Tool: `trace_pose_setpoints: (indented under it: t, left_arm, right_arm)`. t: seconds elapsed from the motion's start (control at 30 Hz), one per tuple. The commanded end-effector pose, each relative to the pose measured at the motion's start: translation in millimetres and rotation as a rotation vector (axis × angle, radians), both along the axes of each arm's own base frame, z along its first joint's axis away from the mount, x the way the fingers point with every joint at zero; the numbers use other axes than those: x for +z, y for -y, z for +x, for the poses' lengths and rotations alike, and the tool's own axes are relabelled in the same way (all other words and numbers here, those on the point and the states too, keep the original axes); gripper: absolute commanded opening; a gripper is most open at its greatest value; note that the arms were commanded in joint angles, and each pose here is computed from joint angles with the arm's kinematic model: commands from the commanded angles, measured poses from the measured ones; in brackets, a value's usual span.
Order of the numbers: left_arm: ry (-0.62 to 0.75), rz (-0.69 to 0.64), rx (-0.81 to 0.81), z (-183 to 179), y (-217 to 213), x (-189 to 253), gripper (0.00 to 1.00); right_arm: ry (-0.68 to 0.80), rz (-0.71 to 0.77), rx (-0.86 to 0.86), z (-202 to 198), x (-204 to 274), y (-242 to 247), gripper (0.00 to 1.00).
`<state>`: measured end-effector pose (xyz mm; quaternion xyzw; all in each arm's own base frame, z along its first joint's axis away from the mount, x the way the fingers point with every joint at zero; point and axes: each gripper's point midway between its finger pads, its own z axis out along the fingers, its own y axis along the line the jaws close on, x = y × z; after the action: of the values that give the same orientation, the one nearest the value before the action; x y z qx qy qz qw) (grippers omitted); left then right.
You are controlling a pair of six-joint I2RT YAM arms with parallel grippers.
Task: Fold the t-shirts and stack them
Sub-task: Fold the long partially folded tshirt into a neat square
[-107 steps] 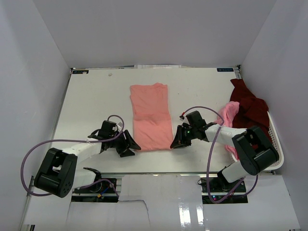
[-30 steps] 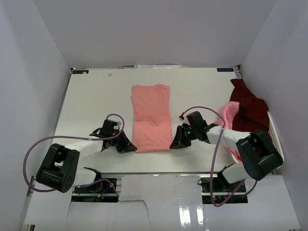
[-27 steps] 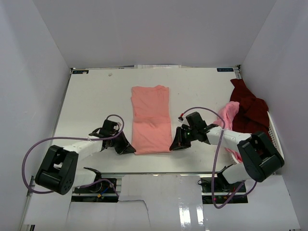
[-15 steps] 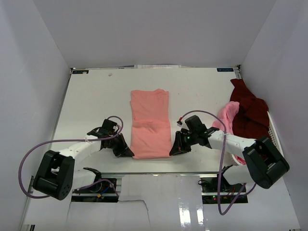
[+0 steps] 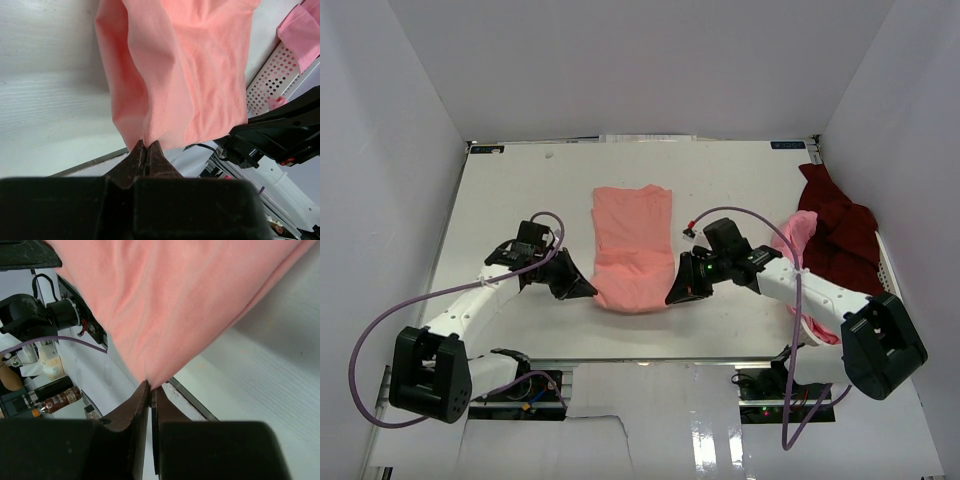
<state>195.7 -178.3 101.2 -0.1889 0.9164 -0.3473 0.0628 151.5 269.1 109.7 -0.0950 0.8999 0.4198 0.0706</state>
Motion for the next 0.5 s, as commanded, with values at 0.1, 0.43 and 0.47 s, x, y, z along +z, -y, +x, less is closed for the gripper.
trace_pose_setpoints:
  t: [0.1,0.43,0.47]
  left_arm:
    - [0.053,-0.032,0.008,18,-8,26,0.00]
    - [0.149,-0.050,0.015,65,-8,73,0.00]
    - [0.156,-0.060,0.016,71,-7,79,0.00]
  right_arm:
    - [0.084,0.041,0.044,25,36,-14,0.08]
    - [0.169,0.056,0.055,67,78,-29,0.08]
    - [0.164,0.057,0.057,70,77,-29,0.08]
